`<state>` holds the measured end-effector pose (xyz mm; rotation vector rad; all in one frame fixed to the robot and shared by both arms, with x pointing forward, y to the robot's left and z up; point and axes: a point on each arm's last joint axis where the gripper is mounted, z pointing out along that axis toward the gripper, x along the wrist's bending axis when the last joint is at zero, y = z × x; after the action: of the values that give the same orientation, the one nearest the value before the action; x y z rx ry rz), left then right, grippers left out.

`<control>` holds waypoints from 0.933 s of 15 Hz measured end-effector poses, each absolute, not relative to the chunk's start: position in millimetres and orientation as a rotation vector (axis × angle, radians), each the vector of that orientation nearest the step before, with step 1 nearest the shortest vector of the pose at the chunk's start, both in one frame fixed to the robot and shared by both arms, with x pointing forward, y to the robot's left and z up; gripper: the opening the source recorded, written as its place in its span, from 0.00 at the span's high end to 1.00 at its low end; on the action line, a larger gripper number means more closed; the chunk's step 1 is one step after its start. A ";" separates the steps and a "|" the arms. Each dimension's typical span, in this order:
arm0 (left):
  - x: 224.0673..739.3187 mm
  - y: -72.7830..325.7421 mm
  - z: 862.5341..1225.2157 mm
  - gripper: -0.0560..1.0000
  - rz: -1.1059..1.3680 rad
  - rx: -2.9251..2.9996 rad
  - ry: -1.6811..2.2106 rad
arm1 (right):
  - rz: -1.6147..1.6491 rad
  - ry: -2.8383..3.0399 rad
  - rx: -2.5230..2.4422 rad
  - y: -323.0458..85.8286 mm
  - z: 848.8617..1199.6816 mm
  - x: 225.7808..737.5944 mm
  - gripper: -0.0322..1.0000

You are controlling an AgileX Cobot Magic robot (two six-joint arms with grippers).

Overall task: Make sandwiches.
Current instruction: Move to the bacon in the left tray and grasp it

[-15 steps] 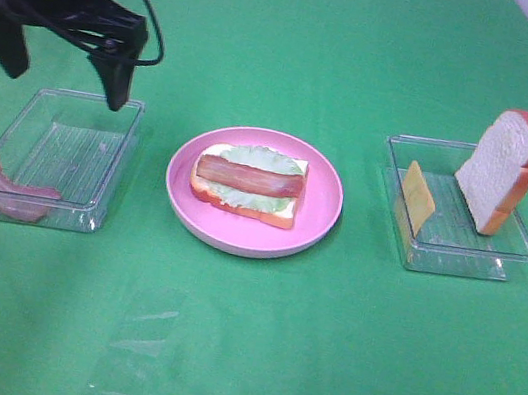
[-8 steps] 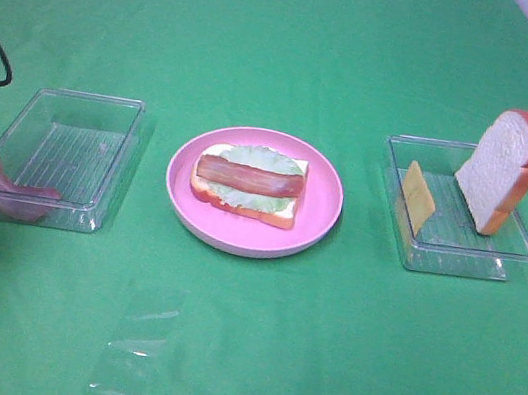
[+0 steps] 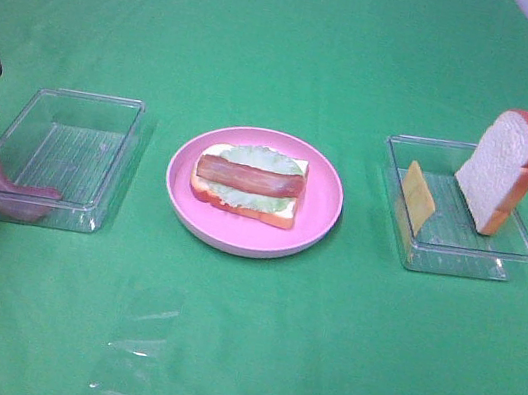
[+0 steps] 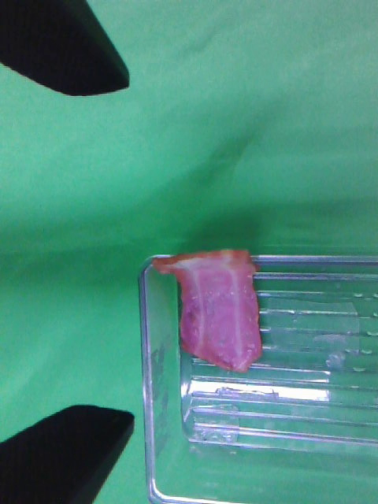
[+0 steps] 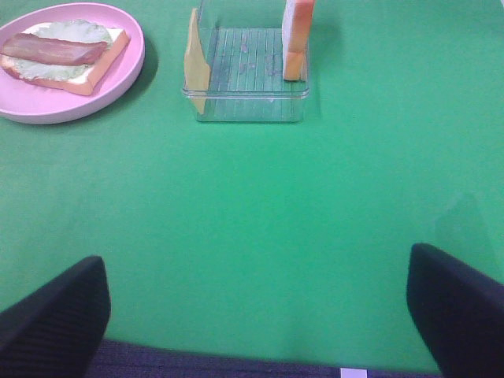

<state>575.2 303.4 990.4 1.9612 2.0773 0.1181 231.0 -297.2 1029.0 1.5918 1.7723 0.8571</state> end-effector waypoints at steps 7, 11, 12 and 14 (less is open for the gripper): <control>585.0 302.0 979.5 0.01 0.107 1.918 2.080 | 0.857 1.772 1.592 -297.2 1029.0 231.0 0.02; 595.8 299.4 948.2 0.01 0.012 1.941 2.088 | 0.857 1.772 1.592 -297.2 1029.0 231.0 0.02; 599.7 299.2 943.1 0.01 0.002 1.936 2.094 | 0.857 1.772 1.592 -297.2 1029.0 231.0 0.02; 603.8 299.3 937.6 0.01 -0.006 1.937 2.098 | 0.857 1.772 1.592 -297.2 1029.0 231.0 0.02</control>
<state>603.8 299.3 937.6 1.9371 2.0984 -0.0059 231.0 -297.2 1029.0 1.5918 1.7723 0.8571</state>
